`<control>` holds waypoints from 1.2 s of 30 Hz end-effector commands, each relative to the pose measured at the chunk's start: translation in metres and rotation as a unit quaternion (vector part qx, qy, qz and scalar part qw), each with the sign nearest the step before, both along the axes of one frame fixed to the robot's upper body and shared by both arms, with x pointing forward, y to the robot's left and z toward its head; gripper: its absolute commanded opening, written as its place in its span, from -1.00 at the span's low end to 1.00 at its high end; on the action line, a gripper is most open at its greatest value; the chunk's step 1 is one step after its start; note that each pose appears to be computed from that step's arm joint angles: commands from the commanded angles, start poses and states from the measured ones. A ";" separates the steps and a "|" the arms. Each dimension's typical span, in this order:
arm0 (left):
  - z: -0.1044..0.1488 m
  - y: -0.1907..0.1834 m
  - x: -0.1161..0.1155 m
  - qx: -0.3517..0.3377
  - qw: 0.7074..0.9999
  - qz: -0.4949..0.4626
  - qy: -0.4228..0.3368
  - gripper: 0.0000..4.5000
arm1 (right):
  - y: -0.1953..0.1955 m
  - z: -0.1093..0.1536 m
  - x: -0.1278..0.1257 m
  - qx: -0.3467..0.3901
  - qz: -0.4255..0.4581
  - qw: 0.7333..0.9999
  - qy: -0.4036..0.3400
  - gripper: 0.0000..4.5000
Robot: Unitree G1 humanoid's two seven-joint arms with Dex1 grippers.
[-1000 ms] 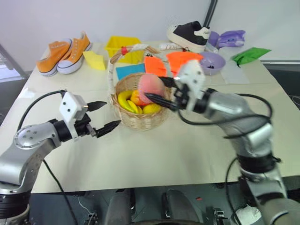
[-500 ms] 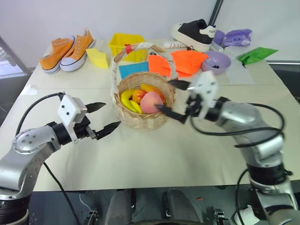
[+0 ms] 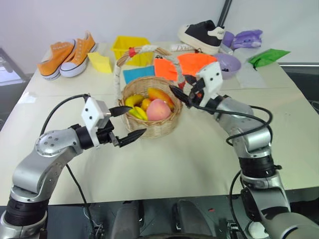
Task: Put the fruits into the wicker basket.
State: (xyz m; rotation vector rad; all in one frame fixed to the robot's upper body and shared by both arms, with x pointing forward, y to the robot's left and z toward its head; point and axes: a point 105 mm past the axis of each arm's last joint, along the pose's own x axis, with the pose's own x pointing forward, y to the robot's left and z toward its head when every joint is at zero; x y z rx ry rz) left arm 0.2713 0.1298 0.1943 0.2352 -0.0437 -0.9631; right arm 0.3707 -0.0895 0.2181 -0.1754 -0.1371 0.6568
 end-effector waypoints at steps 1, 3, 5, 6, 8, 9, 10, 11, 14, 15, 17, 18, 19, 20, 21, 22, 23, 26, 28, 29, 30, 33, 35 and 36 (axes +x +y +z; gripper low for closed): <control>0.007 0.001 -0.001 0.000 1.000 0.003 -0.020 1.00 | -0.005 0.021 -0.001 0.017 -0.011 0.999 -0.036 -0.54; 0.006 0.001 -0.001 0.000 1.000 0.004 -0.020 1.00 | -0.012 0.025 -0.002 0.007 -0.025 0.998 -0.052 -0.97; 0.006 0.000 -0.001 -0.001 1.000 0.005 -0.020 1.00 | -0.029 0.036 -0.007 0.004 -0.042 0.997 -0.071 -0.98; 0.006 0.000 -0.001 -0.001 1.000 0.005 -0.020 1.00 | -0.040 0.041 -0.010 0.002 -0.050 0.996 -0.079 -0.98; 0.007 0.000 0.000 -0.003 1.000 0.004 -0.020 1.00 | -0.066 0.050 -0.015 -0.005 -0.072 0.994 -0.088 -0.98; 0.007 0.000 0.000 -0.003 1.000 0.002 -0.019 1.00 | -0.085 0.054 -0.019 -0.015 -0.093 0.991 -0.093 -0.98; 0.006 -0.001 0.000 -0.003 1.000 0.000 -0.019 1.00 | -0.103 0.058 -0.023 -0.024 -0.112 0.989 -0.096 -0.98; 0.006 -0.001 0.001 -0.002 1.000 -0.003 -0.018 1.00 | -0.126 0.061 -0.027 -0.028 -0.142 0.985 -0.093 -0.98; 0.005 -0.002 0.003 -0.002 1.000 -0.009 -0.016 1.00 | -0.181 0.061 -0.037 -0.038 -0.225 0.970 -0.081 -0.98; 0.005 -0.003 0.004 -0.002 1.000 -0.012 -0.015 1.00 | -0.194 0.060 -0.041 -0.043 -0.245 0.966 -0.078 -0.98; 0.004 -0.004 0.005 -0.003 1.000 -0.017 -0.015 1.00 | -0.220 0.059 -0.048 -0.031 -0.286 0.955 -0.074 -0.98; 0.004 -0.006 0.007 -0.003 1.000 -0.021 -0.015 1.00 | -0.240 0.057 -0.053 -0.025 -0.323 0.943 -0.071 -0.98; 0.004 -0.007 0.008 -0.004 1.000 -0.023 -0.015 1.00 | -0.256 0.053 -0.057 -0.024 -0.355 0.932 -0.068 -0.98; 0.004 -0.008 0.009 -0.004 1.000 -0.025 -0.016 1.00 | -0.268 0.048 -0.060 -0.028 -0.380 0.922 -0.065 -0.98; 0.004 -0.008 0.010 -0.004 1.000 -0.026 -0.016 1.00 | -0.275 0.044 -0.062 -0.029 -0.395 0.916 -0.061 -0.98; 0.004 -0.009 0.010 -0.005 0.999 -0.027 -0.016 1.00 | -0.279 0.040 -0.063 -0.027 -0.402 0.914 -0.056 -0.98; 0.004 -0.009 0.011 -0.005 0.999 -0.028 -0.017 1.00 | -0.283 0.033 -0.065 -0.016 -0.405 0.913 -0.050 -0.98; 0.004 -0.008 0.012 -0.004 0.999 -0.029 -0.017 1.00 | -0.289 0.023 -0.069 0.000 -0.413 0.910 -0.042 -0.34; 0.004 -0.007 0.012 -0.003 0.999 -0.030 -0.017 1.00 | -0.292 0.022 -0.072 0.001 -0.422 0.905 -0.045 0.12; 0.004 -0.007 0.012 -0.003 0.999 -0.031 -0.016 1.00 | -0.293 0.022 -0.074 -0.006 -0.426 0.904 -0.048 0.34; 0.004 -0.007 0.012 -0.002 0.999 -0.032 -0.016 1.00 | -0.293 0.021 -0.076 -0.018 -0.427 0.903 -0.049 0.59; 0.004 -0.007 0.013 -0.001 0.999 -0.036 -0.014 1.00 | -0.290 0.017 -0.088 -0.043 -0.411 0.910 -0.047 0.98; 0.003 -0.007 0.014 -0.001 0.999 -0.037 -0.012 1.00 | -0.290 0.008 -0.105 -0.062 -0.389 0.918 -0.032 0.98; 0.002 -0.006 0.015 0.000 0.999 -0.037 -0.011 1.00 | -0.290 0.003 -0.116 -0.069 -0.377 0.923 -0.023 0.98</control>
